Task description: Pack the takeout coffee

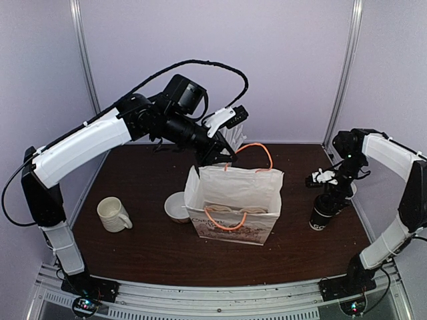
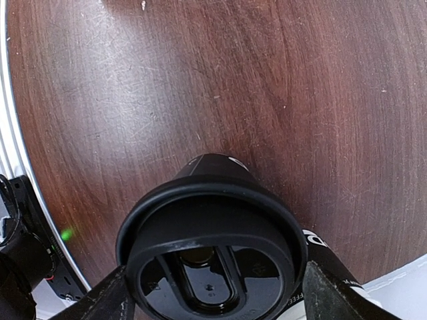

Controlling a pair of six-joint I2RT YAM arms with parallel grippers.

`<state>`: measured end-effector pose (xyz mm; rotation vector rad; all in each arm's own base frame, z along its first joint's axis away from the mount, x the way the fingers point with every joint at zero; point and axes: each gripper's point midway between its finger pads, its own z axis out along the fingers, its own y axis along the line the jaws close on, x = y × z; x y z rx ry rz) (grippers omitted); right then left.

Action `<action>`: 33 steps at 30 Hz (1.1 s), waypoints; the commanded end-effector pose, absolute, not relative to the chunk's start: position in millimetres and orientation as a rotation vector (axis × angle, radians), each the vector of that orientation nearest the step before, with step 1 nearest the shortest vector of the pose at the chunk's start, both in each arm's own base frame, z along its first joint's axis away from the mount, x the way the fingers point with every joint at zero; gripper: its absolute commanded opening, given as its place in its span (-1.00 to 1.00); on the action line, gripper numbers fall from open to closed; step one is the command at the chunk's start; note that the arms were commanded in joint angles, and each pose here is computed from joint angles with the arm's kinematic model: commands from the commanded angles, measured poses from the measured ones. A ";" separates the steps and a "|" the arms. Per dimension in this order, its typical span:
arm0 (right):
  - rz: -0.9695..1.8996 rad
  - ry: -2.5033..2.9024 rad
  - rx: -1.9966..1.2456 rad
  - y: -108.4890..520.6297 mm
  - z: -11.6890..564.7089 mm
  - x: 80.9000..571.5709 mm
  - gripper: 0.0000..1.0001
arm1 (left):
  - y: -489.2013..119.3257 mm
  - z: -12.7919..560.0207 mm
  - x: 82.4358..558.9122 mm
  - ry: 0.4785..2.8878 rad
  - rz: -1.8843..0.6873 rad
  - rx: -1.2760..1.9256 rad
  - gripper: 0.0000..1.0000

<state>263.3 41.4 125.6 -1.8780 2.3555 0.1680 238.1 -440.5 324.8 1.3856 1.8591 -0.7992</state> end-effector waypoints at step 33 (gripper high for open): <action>0.085 2.257 -1.707 64.3 182.7 228.9 0.35 | -440.9 341.5 232.3 1.832 -0.875 1.334 -1.00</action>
